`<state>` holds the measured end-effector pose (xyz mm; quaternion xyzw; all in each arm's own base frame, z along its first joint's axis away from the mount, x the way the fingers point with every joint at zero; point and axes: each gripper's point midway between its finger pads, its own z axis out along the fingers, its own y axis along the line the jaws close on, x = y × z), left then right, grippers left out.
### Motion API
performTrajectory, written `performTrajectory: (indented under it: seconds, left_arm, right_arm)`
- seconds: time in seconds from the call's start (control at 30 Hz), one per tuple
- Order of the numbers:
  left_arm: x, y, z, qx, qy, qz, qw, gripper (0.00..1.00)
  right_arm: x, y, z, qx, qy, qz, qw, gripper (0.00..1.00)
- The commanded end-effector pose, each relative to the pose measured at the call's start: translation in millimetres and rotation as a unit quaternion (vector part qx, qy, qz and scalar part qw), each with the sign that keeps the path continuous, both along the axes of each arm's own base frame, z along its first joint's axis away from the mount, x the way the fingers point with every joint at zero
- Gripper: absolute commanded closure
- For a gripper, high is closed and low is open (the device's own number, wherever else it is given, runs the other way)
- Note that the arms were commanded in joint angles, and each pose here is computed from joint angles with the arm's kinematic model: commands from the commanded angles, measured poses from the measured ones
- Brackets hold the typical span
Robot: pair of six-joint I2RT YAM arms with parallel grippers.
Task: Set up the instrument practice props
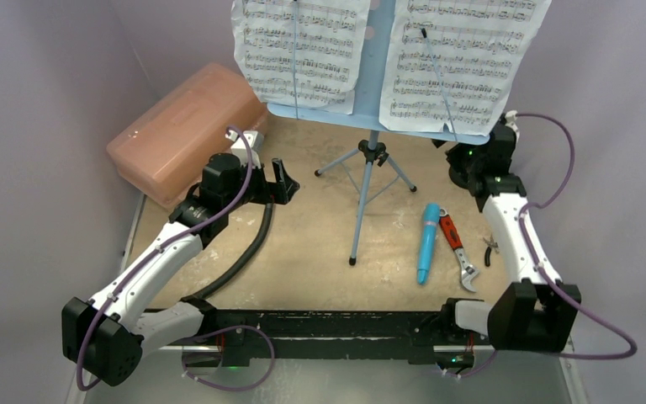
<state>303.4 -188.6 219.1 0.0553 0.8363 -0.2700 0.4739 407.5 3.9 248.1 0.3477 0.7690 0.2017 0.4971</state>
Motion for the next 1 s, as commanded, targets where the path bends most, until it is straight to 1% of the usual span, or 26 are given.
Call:
performTrajectory:
  seconds: [0.0, 0.27, 0.47, 0.6, 0.83, 0.97]
  left_arm:
    - [9, 2, 18, 0.006, -0.032, 0.004, 0.999, 0.0]
    - [21, -5, 9, 0.009, -0.029, 0.0, 1.0, 0.01]
    - [29, -7, 7, 0.018, -0.03, -0.001, 0.999, 0.01]
    - [33, -7, 2, 0.027, -0.024, 0.001, 0.999, 0.01]
    - [36, -7, -1, 0.031, -0.019, 0.004, 0.999, 0.01]
    - [36, -6, -3, 0.034, -0.015, 0.005, 0.999, 0.01]
  right_arm:
    - [18, -44, 20, -0.054, 0.002, -0.053, 0.997, 0.02]
    - [37, -100, 33, -0.099, 0.006, -0.116, 0.988, 0.02]
    - [51, -134, 26, -0.115, 0.032, -0.164, 0.979, 0.02]
    - [64, -144, 25, -0.125, 0.033, -0.175, 0.976, 0.02]
    - [84, -155, 16, -0.118, 0.039, -0.175, 0.977, 0.02]
    - [92, -161, 7, -0.124, 0.05, -0.175, 0.975, 0.04]
